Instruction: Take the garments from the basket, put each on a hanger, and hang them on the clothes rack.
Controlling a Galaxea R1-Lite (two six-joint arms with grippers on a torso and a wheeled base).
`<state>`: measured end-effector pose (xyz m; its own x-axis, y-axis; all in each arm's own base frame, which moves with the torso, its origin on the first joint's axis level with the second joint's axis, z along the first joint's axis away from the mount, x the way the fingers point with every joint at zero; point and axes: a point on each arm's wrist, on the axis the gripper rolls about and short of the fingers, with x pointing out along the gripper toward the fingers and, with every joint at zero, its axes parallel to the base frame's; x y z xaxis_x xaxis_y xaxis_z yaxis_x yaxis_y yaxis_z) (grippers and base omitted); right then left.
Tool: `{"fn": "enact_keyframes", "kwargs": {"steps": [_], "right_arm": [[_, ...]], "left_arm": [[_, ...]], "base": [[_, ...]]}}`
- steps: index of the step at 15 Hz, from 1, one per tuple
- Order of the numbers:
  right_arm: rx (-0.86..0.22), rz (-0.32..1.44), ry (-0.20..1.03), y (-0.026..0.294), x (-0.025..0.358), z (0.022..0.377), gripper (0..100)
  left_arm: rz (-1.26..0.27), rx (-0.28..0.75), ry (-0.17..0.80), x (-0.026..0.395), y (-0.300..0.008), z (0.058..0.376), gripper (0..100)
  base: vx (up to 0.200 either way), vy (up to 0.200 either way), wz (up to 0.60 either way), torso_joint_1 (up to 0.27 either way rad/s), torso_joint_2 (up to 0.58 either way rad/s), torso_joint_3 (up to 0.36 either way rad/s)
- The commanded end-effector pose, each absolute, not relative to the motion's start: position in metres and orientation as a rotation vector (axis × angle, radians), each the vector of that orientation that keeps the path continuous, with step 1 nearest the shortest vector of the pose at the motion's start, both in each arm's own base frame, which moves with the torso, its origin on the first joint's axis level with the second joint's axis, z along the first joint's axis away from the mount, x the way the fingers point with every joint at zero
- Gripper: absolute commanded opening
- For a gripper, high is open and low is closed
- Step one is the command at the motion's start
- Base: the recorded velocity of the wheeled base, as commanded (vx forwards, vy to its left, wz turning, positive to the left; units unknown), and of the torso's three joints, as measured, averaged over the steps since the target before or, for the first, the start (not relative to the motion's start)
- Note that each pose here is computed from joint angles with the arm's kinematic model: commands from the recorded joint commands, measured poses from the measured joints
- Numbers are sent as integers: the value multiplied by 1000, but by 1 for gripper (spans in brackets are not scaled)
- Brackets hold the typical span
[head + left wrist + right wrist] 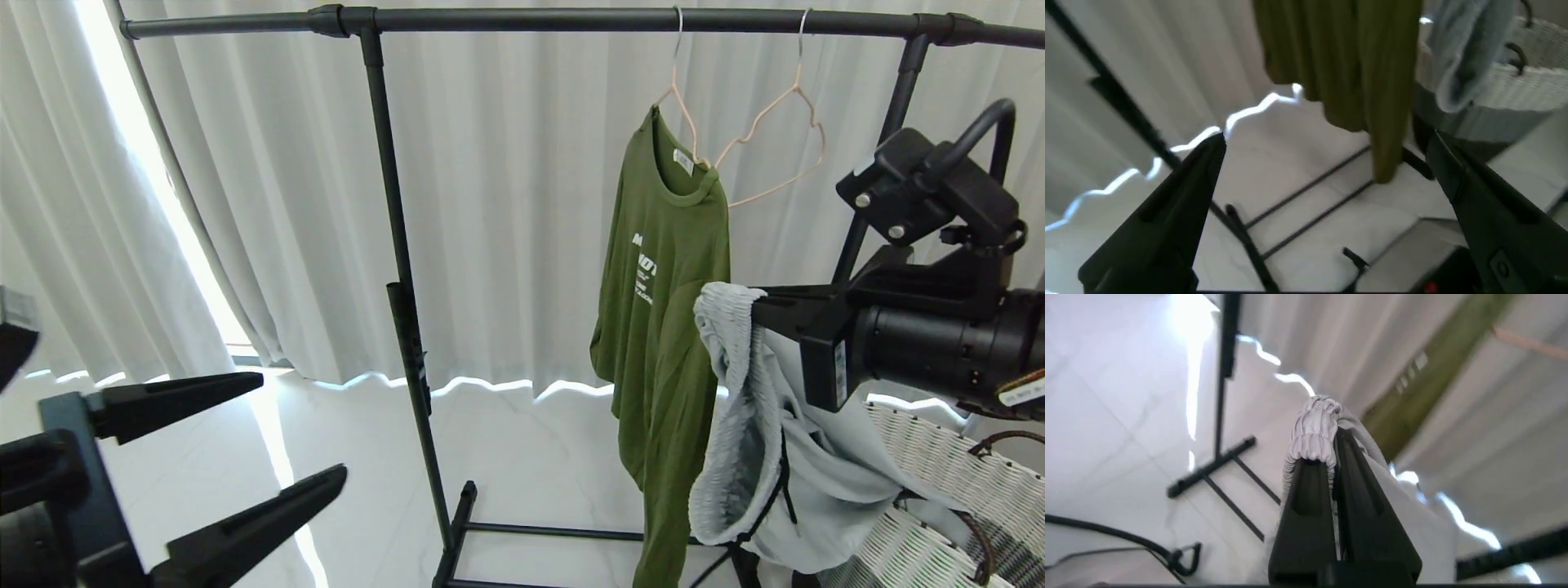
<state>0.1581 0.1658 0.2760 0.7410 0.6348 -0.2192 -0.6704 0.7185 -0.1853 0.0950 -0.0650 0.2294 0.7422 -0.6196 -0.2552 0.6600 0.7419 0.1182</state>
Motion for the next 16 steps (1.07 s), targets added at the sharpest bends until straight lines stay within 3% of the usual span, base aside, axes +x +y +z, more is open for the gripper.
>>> {"fn": "enact_keyframes", "kwargs": {"steps": [1,4,5,7,11,14,16], "right_arm": [[-255,779,121,185,161,284,0],[-249,822,101,197,156,289,0],[-245,842,91,201,153,292,0],[-246,844,87,201,153,293,0],[-237,863,72,202,147,297,0],[-225,864,68,201,145,299,0],[-211,863,59,197,143,302,0]], "left_arm": [[-811,233,323,115,-97,217,100],[-864,179,355,116,-112,214,100],[-903,73,417,119,-130,212,100],[-933,9,450,130,-157,205,100],[-933,28,499,162,-200,168,100],[-901,40,550,179,-211,144,100],[-881,26,531,195,-218,133,100]], "base": [[0,0,0,0,0,0],[0,0,0,0,0,0],[0,0,0,0,0,0],[0,0,0,0,0,0],[0,0,0,0,0,0],[0,0,0,0,0,0],[0,0,0,0,0,0]]}}
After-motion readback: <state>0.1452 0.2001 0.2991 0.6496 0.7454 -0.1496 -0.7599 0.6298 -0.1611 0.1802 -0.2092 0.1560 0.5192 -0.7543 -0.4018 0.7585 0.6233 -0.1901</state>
